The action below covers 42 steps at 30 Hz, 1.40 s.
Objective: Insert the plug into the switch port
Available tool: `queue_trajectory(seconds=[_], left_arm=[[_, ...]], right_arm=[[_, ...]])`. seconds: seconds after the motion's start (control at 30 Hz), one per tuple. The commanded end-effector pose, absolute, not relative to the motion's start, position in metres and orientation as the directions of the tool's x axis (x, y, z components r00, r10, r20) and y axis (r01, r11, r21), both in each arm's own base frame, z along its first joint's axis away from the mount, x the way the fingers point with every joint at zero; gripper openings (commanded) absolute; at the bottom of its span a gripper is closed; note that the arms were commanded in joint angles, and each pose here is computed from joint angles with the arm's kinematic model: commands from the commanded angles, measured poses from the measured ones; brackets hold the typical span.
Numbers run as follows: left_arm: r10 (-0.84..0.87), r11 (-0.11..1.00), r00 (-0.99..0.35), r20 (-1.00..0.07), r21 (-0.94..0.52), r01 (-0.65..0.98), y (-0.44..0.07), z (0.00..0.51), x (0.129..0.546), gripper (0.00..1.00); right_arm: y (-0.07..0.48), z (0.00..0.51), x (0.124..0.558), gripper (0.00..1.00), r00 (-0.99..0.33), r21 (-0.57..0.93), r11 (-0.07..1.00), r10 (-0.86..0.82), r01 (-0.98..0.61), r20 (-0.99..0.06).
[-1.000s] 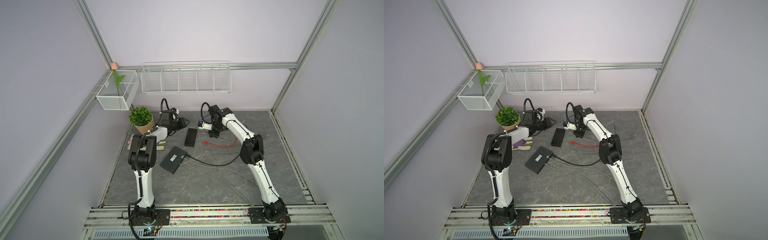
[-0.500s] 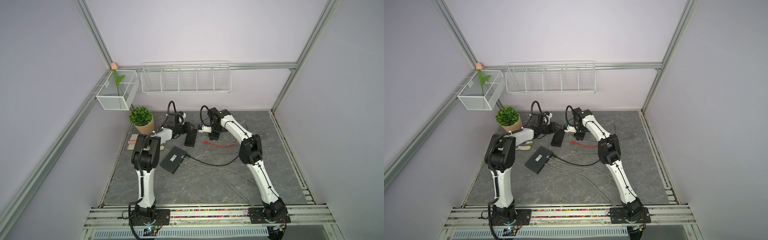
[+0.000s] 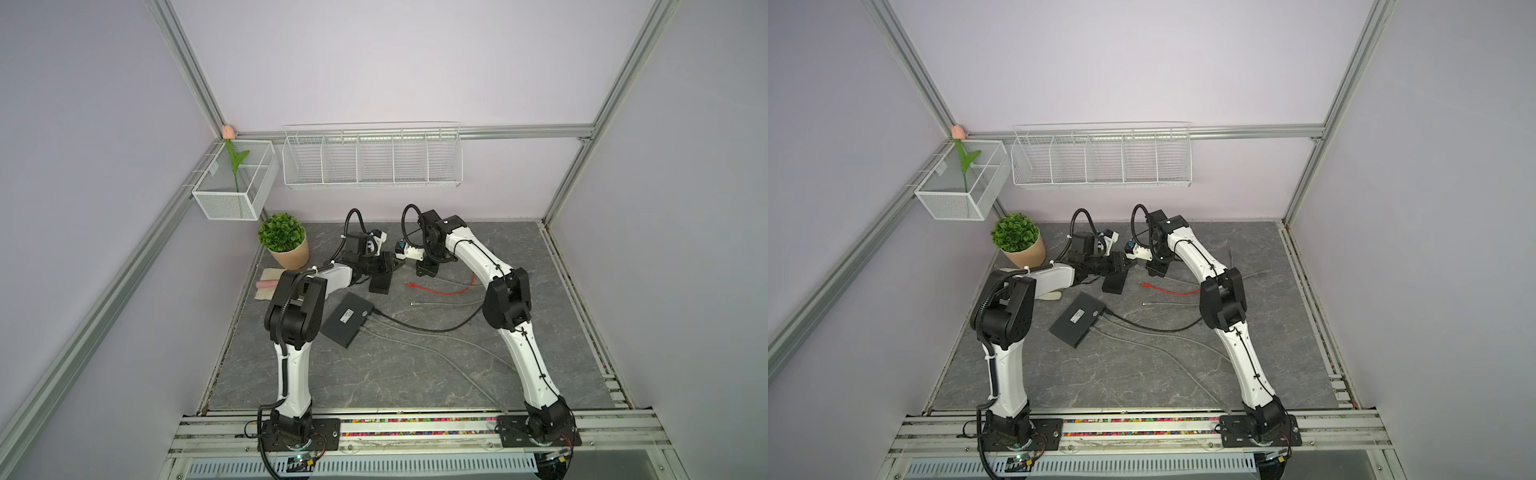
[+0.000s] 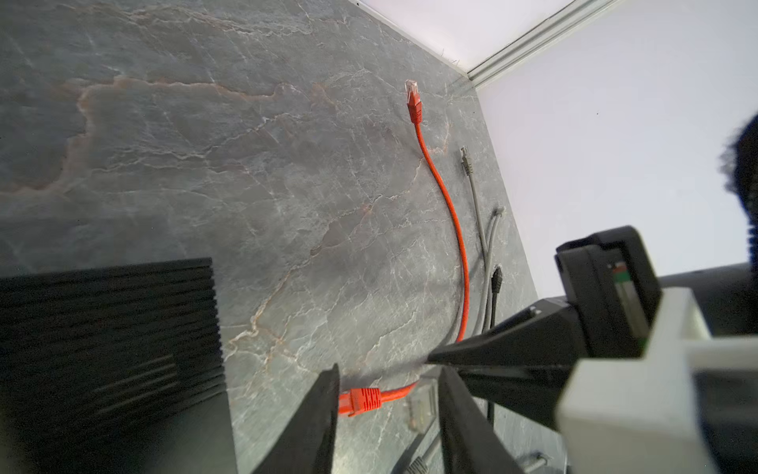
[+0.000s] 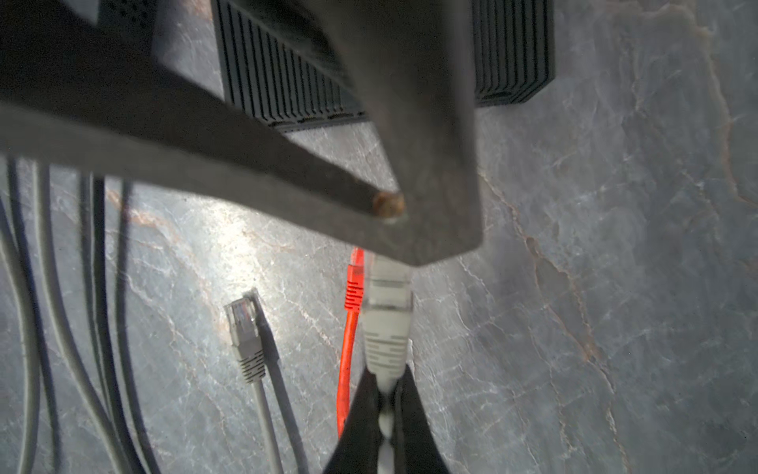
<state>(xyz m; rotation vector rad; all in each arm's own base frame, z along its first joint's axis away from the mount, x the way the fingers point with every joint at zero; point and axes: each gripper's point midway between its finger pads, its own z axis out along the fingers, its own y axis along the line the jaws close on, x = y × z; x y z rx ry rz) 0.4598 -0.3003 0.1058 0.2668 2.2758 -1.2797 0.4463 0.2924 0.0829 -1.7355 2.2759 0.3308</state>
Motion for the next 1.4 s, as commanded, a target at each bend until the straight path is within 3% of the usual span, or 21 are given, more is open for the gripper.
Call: queue_trajectory(seconds=[0.0,0.43,0.67,1.37], left_arm=[[-0.071,0.494,-0.83,-0.553,-0.742,0.453,-0.307,0.127,0.456,0.39],[-0.069,0.438,-0.832,-0.551,-0.766,0.471,-0.318,0.134,0.45,0.25],[-0.072,0.443,-0.834,-0.548,-0.766,0.465,-0.318,0.132,0.452,0.1],[-0.088,0.452,-0.835,-0.543,-0.769,0.453,-0.316,0.133,0.452,0.04]], right_arm=[[0.297,0.113,0.445,0.07,-0.235,0.012,0.253,-0.878,-0.967,-0.416],[0.302,0.131,0.443,0.07,-0.227,0.007,0.256,-0.845,-0.967,-0.484],[0.301,0.142,0.446,0.08,-0.216,-0.036,0.275,-0.824,-0.961,-0.524],[0.299,0.167,0.449,0.12,-0.172,-0.144,0.333,-0.755,-0.932,-0.632]])
